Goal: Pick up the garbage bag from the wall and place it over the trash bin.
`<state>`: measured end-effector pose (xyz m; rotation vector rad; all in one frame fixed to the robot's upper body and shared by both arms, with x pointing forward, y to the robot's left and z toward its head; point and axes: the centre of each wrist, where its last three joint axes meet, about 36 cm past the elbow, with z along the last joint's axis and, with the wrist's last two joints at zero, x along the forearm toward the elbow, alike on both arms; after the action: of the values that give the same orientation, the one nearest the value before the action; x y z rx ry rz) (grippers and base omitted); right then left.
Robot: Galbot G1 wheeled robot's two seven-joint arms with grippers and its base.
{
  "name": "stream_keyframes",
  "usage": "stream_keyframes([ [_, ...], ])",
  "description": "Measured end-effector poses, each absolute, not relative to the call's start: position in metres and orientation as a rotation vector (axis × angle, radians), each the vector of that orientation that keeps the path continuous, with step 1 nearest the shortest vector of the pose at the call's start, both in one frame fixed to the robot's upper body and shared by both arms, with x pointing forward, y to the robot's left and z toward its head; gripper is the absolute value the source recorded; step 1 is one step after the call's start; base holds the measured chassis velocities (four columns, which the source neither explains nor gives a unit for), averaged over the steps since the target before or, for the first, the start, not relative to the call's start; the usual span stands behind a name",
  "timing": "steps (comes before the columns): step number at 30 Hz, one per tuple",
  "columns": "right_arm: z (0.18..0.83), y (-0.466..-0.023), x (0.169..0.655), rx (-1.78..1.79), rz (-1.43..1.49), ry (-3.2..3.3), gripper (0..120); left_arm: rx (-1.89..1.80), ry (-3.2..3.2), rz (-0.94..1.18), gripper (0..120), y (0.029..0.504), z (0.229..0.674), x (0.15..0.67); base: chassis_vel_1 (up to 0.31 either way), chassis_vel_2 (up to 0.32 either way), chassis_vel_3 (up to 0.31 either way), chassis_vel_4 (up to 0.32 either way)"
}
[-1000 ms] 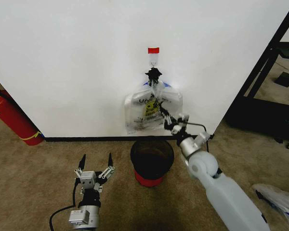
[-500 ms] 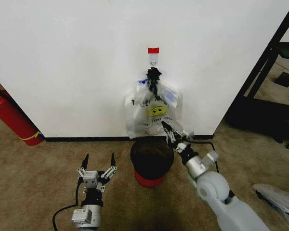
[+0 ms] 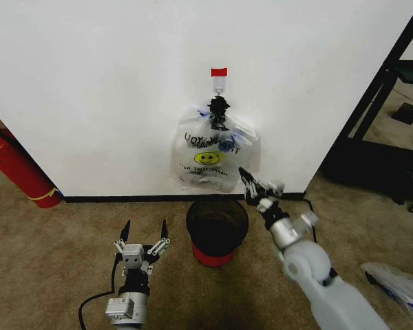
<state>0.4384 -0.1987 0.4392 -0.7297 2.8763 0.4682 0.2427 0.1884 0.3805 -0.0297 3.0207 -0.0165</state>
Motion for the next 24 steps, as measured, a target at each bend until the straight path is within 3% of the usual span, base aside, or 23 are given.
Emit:
stream_keyframes([
  [8, 0.455, -0.172, 0.482, -0.744, 0.487, 2.855, 46, -0.039, 3.023, -0.011, 100, 0.189, 0.380, 0.243, 0.000, 0.000, 0.000, 0.000],
  [19, 0.469, -0.160, 0.492, -0.724, 0.693, 2.825, 90, -0.043, 3.025, -0.003, 100, 0.191, 0.378, 0.244, 0.000, 0.000, 0.000, 0.000],
  [24, 0.474, -0.151, 0.511, -0.709, 0.828, 2.809, 99, -0.033, 3.029, -0.002, 100, 0.189, 0.378, 0.242, 0.000, 0.000, 0.000, 0.000],
])
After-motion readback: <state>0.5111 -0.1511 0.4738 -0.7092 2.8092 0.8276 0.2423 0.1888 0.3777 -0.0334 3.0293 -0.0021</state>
